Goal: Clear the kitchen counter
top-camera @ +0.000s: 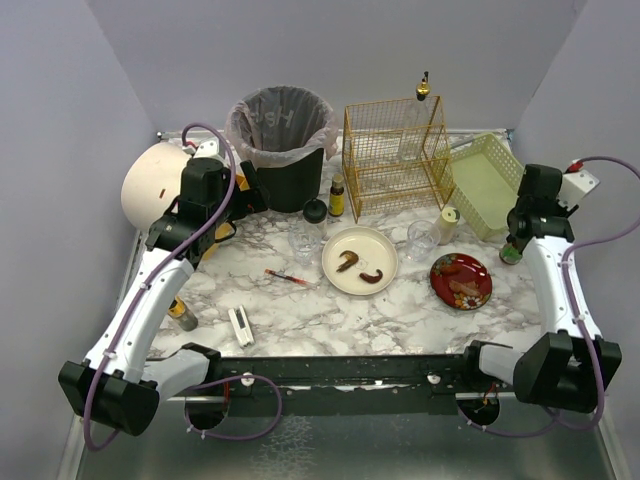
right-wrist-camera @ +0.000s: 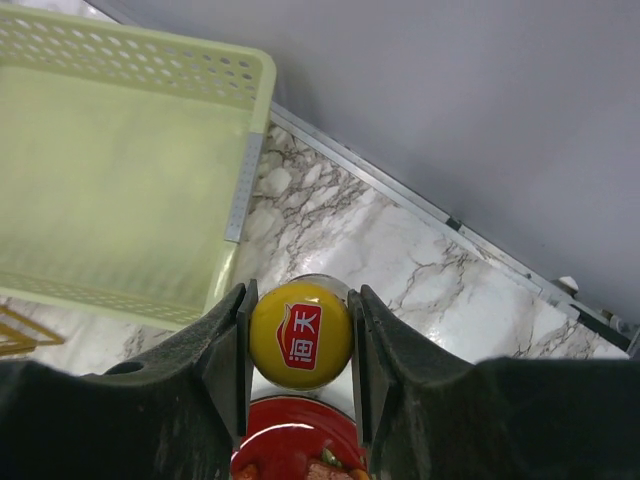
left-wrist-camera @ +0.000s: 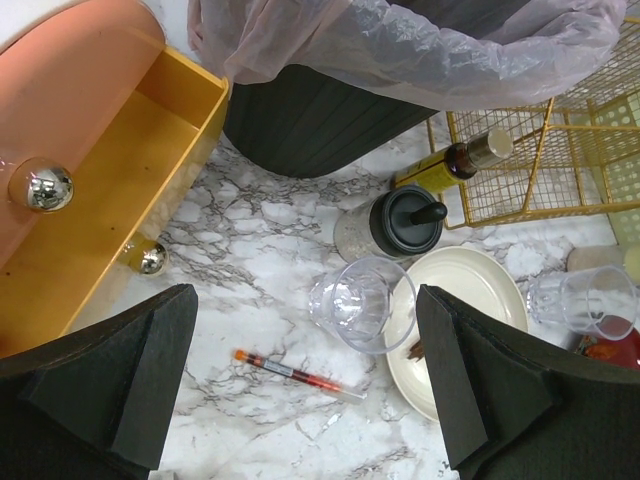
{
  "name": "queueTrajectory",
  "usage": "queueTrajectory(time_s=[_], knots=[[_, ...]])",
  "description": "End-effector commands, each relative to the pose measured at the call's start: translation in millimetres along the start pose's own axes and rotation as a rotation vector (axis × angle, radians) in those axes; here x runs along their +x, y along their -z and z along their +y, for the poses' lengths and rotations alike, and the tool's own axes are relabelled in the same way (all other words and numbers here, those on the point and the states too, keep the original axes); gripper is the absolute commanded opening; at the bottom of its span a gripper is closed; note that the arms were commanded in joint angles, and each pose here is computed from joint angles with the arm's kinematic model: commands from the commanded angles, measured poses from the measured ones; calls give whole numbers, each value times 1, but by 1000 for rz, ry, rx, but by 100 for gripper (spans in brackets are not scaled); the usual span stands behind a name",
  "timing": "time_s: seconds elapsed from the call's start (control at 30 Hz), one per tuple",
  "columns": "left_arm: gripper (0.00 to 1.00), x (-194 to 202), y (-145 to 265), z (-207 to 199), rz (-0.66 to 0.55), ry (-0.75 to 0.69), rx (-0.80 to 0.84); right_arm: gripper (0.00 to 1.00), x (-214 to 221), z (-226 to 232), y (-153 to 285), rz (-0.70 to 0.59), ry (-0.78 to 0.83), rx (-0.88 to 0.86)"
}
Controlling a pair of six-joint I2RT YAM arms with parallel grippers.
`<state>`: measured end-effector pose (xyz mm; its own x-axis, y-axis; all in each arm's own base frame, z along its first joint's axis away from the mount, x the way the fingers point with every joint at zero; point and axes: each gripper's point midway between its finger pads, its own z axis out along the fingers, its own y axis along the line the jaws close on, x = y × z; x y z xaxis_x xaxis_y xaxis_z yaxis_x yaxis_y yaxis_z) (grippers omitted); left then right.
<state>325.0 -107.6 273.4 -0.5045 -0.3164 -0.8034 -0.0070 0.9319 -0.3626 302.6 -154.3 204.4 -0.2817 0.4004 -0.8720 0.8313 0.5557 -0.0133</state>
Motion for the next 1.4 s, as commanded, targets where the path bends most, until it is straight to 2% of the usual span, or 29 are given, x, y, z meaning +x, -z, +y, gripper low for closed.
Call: queueTrajectory(time_s=[0.0, 0.13, 0.23, 0.53, 0.7, 0.87, 1.1, 1.23, 1.37], knots=[[99, -3, -3, 5, -23, -46, -19, 1, -66, 3, 35, -156, -63, -110], [99, -7, -9, 5, -32, -59, -25, 1, -94, 13, 63, -217, -47, -244], [99, -10, -16, 2, -46, -55, -17, 1, -109, 32, 86, -228, -14, -395], [99, -31, -19, -7, -93, -51, -7, 0, -147, 75, 133, -255, 16, -686], [99, -33, -17, -4, -108, -52, -16, 0, -161, 117, 155, -211, 46, -870], [99, -24, -12, -1, -100, -43, -11, 1, -166, 170, 180, -221, 121, -956], [99, -17, -4, 4, -100, -46, -14, 0, -167, 257, 237, -281, 232, -1113], [99, -15, -3, 5, -93, -59, -14, 1, -174, 300, 276, -333, 277, -1285], [99, -15, -2, 4, -90, -63, -11, 1, -181, 334, 283, -387, 298, -1349]])
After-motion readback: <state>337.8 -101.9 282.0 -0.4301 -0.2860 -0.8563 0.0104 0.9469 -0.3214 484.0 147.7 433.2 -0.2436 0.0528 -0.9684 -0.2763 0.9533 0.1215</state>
